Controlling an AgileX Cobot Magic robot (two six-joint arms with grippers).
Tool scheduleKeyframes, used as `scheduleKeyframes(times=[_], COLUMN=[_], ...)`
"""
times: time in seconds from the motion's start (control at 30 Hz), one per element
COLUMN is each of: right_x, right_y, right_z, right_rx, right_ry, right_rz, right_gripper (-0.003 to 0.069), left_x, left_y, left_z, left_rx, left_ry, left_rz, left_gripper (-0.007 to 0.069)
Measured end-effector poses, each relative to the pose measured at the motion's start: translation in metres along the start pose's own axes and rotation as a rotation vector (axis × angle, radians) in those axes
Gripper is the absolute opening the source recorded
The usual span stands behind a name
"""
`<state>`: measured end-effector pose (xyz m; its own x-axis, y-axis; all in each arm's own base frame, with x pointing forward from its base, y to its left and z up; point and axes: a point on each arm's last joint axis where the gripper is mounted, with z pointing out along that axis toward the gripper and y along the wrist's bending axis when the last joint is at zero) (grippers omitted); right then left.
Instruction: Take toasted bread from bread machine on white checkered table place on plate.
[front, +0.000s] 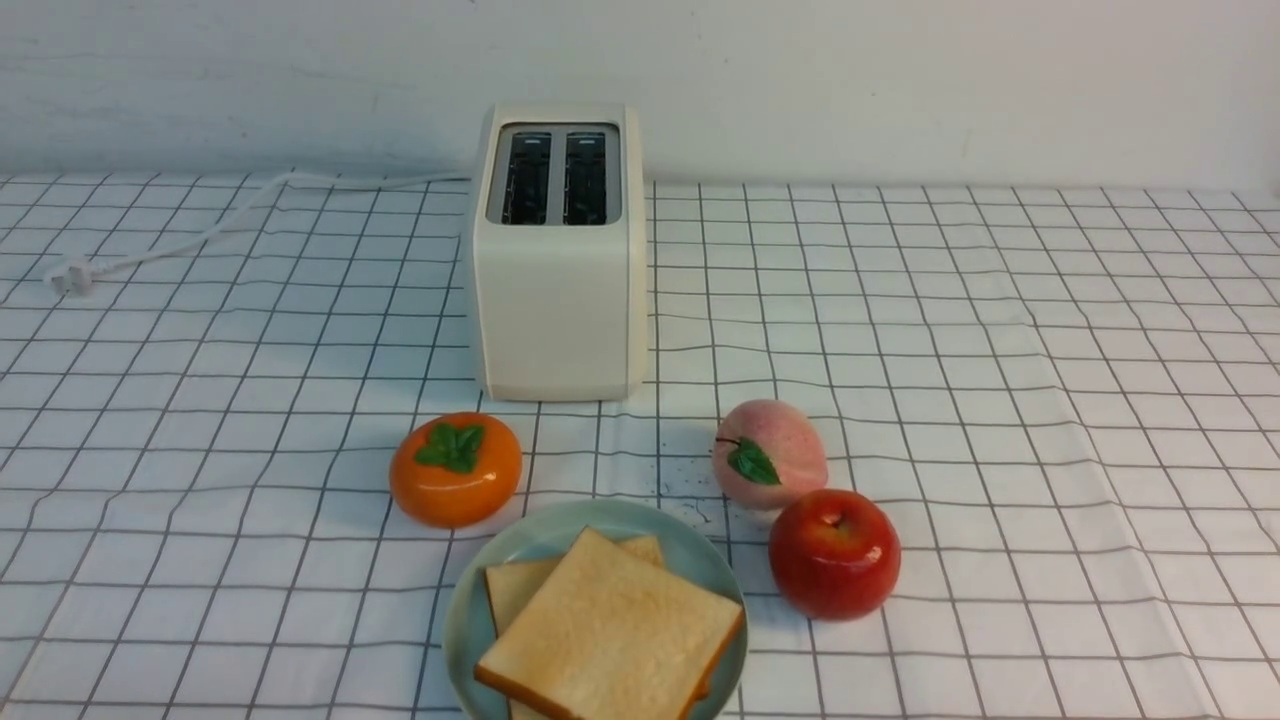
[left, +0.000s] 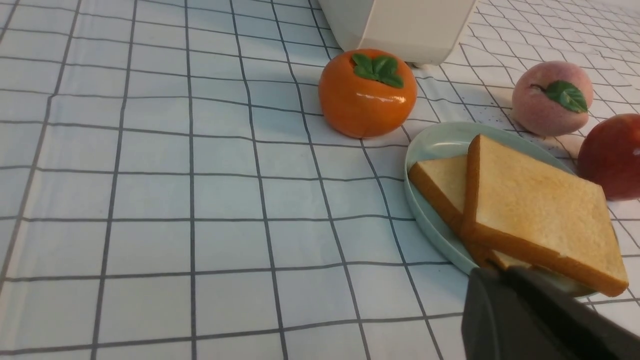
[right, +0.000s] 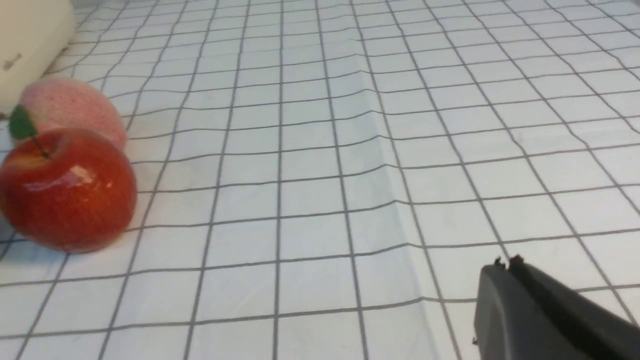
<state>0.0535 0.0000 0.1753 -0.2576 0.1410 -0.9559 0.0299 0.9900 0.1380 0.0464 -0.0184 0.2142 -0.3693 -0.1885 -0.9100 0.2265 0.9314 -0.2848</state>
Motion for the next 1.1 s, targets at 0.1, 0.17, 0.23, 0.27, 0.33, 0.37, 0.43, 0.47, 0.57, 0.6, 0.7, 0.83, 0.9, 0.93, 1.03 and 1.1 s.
scheduleKeyframes(times=[0.1, 0.17, 0.23, 0.27, 0.33, 0.37, 0.43, 0.47, 0.57, 0.6, 0.7, 0.83, 0.9, 0.93, 1.03, 1.1], right_x=[0.0007, 0.0021, 0.0026, 0.0029, 0.0031, 0.0030, 0.0031, 0.0031, 0.0031, 0.0031, 0.0031, 0.0031, 0.0031, 0.0031, 0.0031, 0.0031], right_y=[0.0028, 0.0044, 0.0053, 0.0054, 0.0055, 0.0056, 0.0057, 0.0057, 0.0058, 0.0058, 0.0058, 0.0058, 0.0058, 0.0058, 0.0058, 0.0058], right_z=[-0.0001, -0.0002, -0.0007, -0.0007, -0.0009, -0.0010, -0.0010, -0.0010, -0.0011, -0.0011, -0.0011, -0.0011, -0.0011, -0.0011, -0.0011, -0.0011], right_rx=[-0.035, -0.055, -0.064, -0.065, -0.067, -0.067, -0.068, -0.068, -0.069, -0.069, -0.069, -0.069, -0.069, -0.069, -0.069, -0.069], right_ry=[0.007, 0.022, 0.037, 0.042, 0.047, 0.047, 0.049, 0.049, 0.051, 0.052, 0.052, 0.052, 0.052, 0.052, 0.052, 0.052], right_rz=[-0.050, -0.073, -0.077, -0.078, -0.079, -0.078, -0.077, -0.077, -0.075, -0.075, -0.075, -0.074, -0.074, -0.074, -0.074, -0.074], right_gripper=[-0.0019, -0.0019, -0.0018, -0.0018, -0.0018, -0.0017, -0.0017, -0.0016, -0.0013, -0.0011, -0.0009, -0.0010, -0.0010, -0.0010, -0.0006, -0.0003], left_x=[0.0000, 0.0000, 0.0000, 0.0000, 0.0000, 0.0000, 0.0000, 0.0000, 0.0000, 0.0000, 0.0000, 0.0000, 0.0000, 0.0000, 0.0000, 0.0000], left_y=[0.0000, 0.0000, 0.0000, 0.0000, 0.0000, 0.0000, 0.0000, 0.0000, 0.0000, 0.0000, 0.0000, 0.0000, 0.0000, 0.0000, 0.0000, 0.0001], left_z=[0.0000, 0.0000, 0.0000, 0.0000, 0.0000, 0.0000, 0.0000, 0.0000, 0.0000, 0.0000, 0.0000, 0.0000, 0.0000, 0.0000, 0.0000, 0.0000], left_rx=[0.000, 0.000, 0.000, 0.000, 0.000, 0.000, 0.000, 0.000, 0.000, 0.000, 0.000, 0.000, 0.000, 0.000, 0.000, -0.001], left_ry=[0.000, 0.000, 0.000, 0.000, 0.000, 0.000, 0.000, 0.000, 0.000, 0.000, 0.000, 0.000, 0.000, 0.000, 0.000, 0.000], left_rz=[0.000, 0.000, 0.000, 0.000, 0.000, 0.000, 0.000, 0.000, 0.000, 0.000, 0.000, 0.000, 0.000, 0.000, 0.000, 0.002], left_gripper=[-0.0012, -0.0012, -0.0010, -0.0009, -0.0008, -0.0007, -0.0005, -0.0005, -0.0001, -0.0001, 0.0001, 0.0002, 0.0002, 0.0003, 0.0003, 0.0005])
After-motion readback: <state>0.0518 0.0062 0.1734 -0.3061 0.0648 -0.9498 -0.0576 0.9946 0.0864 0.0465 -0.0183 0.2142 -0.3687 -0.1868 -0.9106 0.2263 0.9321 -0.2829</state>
